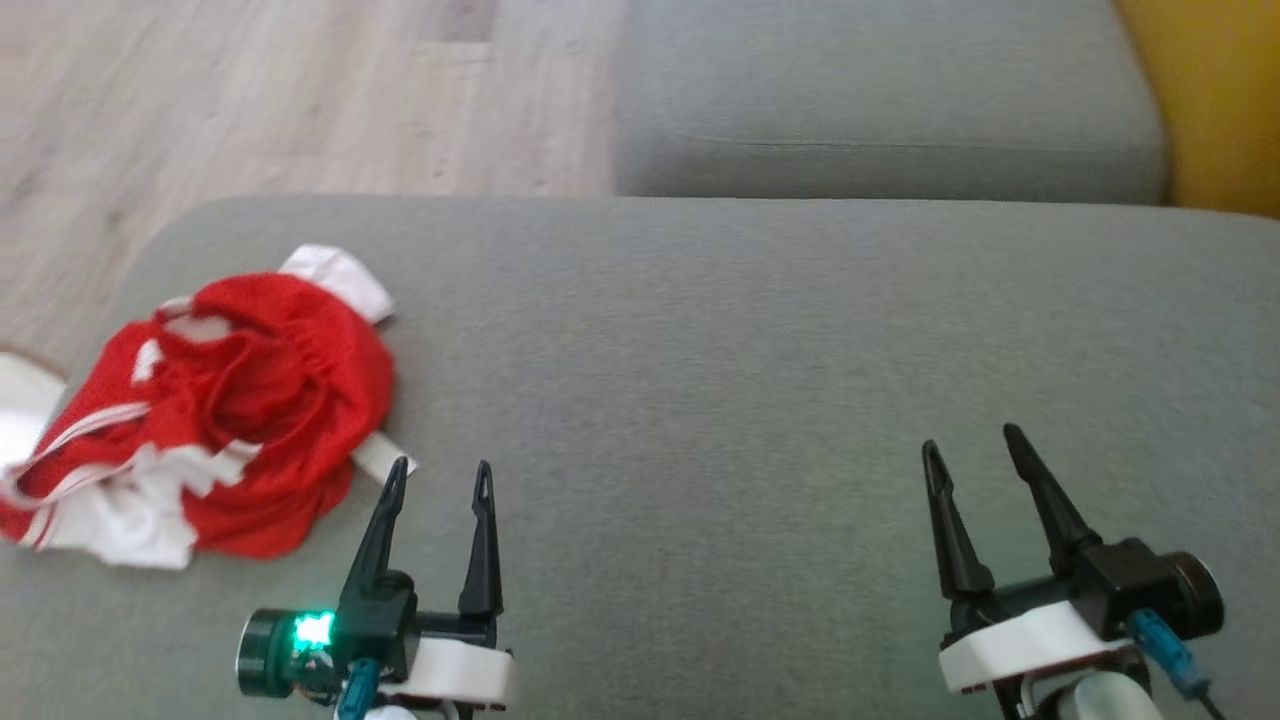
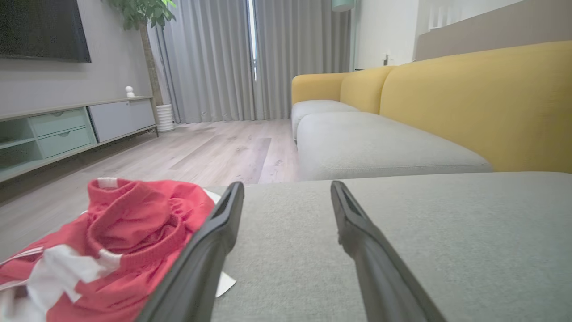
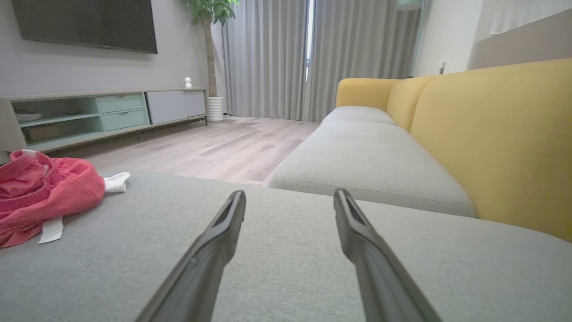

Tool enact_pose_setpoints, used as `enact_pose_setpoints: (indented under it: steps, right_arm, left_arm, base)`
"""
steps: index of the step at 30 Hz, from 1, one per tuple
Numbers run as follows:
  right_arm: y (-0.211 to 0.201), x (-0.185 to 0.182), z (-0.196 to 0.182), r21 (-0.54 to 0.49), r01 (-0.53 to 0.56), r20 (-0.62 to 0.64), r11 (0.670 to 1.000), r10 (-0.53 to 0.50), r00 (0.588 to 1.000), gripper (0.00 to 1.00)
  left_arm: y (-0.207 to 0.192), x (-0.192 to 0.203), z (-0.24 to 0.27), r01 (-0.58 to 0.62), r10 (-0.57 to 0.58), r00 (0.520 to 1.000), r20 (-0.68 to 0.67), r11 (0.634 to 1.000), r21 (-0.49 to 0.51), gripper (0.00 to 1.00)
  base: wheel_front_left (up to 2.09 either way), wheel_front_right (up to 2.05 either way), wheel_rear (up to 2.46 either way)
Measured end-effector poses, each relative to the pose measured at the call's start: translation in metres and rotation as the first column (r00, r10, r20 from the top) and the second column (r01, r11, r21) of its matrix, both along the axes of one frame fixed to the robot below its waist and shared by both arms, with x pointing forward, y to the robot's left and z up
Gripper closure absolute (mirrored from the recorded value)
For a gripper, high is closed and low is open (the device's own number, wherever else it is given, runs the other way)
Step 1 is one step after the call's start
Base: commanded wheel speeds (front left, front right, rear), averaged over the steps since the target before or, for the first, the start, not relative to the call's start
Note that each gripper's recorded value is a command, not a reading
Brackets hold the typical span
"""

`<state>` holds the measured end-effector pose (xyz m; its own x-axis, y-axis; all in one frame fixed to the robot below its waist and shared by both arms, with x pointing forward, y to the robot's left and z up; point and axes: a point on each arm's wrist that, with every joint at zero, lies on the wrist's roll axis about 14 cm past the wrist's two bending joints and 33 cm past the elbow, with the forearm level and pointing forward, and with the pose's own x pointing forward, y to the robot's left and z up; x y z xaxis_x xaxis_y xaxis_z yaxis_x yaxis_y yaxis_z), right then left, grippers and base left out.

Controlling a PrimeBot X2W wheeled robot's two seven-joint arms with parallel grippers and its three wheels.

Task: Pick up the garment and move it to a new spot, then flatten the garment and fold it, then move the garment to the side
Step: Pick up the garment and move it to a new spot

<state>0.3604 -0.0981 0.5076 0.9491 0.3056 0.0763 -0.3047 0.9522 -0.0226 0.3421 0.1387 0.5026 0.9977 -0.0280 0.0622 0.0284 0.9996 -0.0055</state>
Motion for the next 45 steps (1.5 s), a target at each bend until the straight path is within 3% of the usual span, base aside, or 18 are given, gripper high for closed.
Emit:
enact_pose_setpoints:
  steps: [5, 15, 23, 35, 40, 45]
  right_arm:
    - [0.036, 0.006, -0.007, -0.003, -0.11, -0.022, 0.994, 0.109, 0.994, 0.0]
    - [0.101, 0.015, -0.019, 0.005, -0.298, -0.057, 0.955, 0.298, 0.953, 0.0]
    - [0.131, 0.023, -0.033, 0.009, -0.379, -0.087, 0.926, 0.378, 0.922, 0.0]
    - [0.133, 0.061, -0.063, -0.05, -0.414, -0.1, 0.909, 0.408, 0.908, 0.0]
    - [0.116, 0.092, -0.072, -0.084, -0.387, -0.076, 0.918, 0.382, 0.921, 0.0]
    - [0.101, 0.111, -0.092, -0.098, -0.373, -0.087, 0.923, 0.365, 0.927, 0.0]
  left_arm:
    - [0.039, -0.015, -0.014, -0.136, 0.135, 0.99, -0.046, 0.991, -0.009, 0.0]
    - [0.102, -0.049, -0.028, -0.36, 0.358, 0.929, -0.096, 0.933, -0.009, 0.0]
    - [0.129, -0.065, -0.036, -0.448, 0.452, 0.883, -0.124, 0.892, 0.059, 0.0]
    - [0.193, 0.031, 0.054, -0.46, 0.443, 0.888, 0.124, 0.859, 0.224, 0.0]
    - [0.208, 0.094, 0.037, -0.403, 0.422, 0.906, -0.036, 0.884, 0.235, 0.0]
    - [0.216, 0.144, 0.003, -0.377, 0.433, 0.868, -0.242, 0.893, 0.245, 0.0]
  base:
    - [0.0, 0.0, 0.0]
    - [0.0, 0.0, 0.0]
    - [0.0, 0.0, 0.0]
    - [0.0, 0.0, 0.0]
    - [0.0, 0.0, 0.0]
    - [0.0, 0.0, 0.0]
